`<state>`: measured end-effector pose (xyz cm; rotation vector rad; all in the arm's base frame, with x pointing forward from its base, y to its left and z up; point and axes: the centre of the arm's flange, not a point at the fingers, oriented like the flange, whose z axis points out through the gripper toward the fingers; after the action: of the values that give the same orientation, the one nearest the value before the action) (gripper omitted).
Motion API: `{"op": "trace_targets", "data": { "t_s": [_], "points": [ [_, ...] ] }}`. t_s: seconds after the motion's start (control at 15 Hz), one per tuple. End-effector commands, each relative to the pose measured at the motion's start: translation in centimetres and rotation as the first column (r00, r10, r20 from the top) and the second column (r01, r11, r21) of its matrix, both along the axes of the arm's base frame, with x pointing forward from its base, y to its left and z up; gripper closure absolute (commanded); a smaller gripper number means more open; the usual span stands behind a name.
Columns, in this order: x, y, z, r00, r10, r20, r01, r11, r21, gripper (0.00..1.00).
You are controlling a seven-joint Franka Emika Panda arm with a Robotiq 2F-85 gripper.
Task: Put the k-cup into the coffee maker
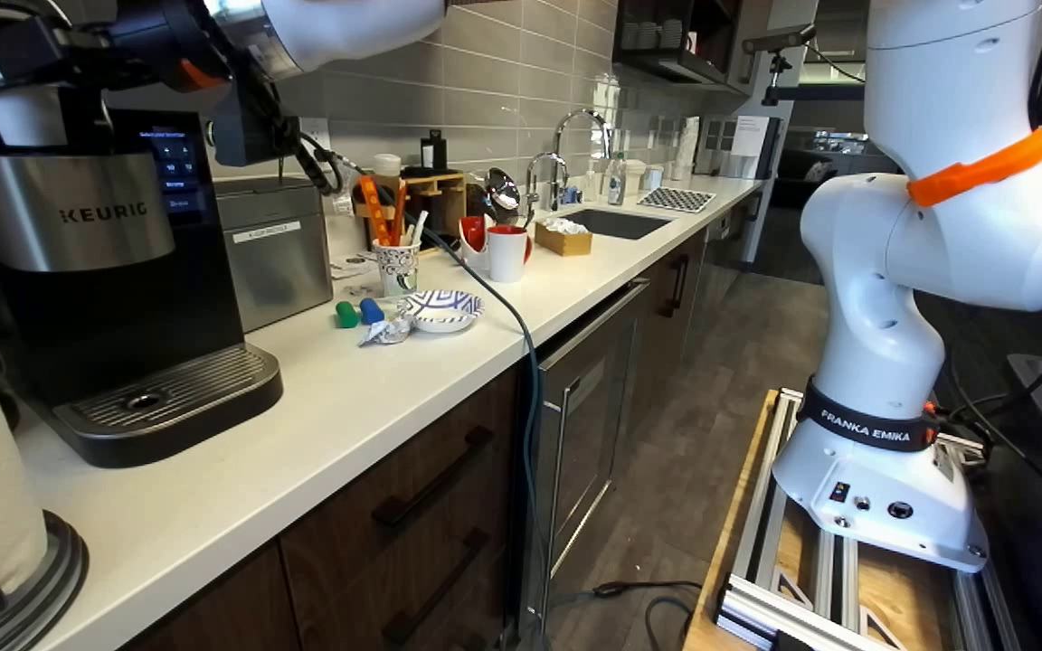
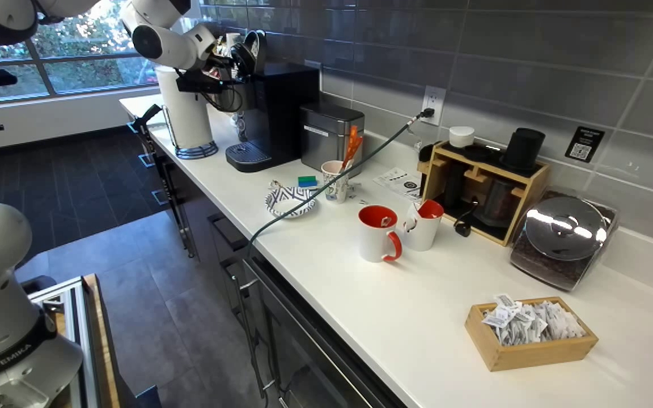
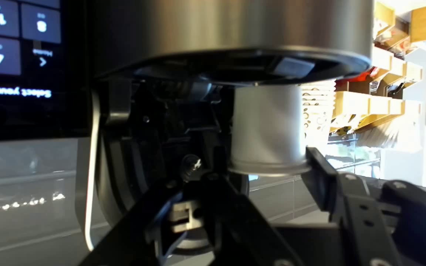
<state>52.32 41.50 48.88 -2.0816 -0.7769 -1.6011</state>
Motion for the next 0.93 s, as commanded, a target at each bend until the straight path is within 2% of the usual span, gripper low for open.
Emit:
{"op": "trace_targets", "data": {
  "t_s": [0.0,0.33,0.87],
  "points": [
    [-1.8,0.7,-2.1,0.999,-0.036,-0.015,0.036,0.999,0.001,0.71],
    [-2.1,-0.2,-1.6,0.996,-0.090,0.001,0.090,0.996,-0.010,0.71],
    [-1.9,-0.1,-2.3,0.993,-0.113,-0.026,0.113,0.993,-0.017,0.71]
  ]
}}
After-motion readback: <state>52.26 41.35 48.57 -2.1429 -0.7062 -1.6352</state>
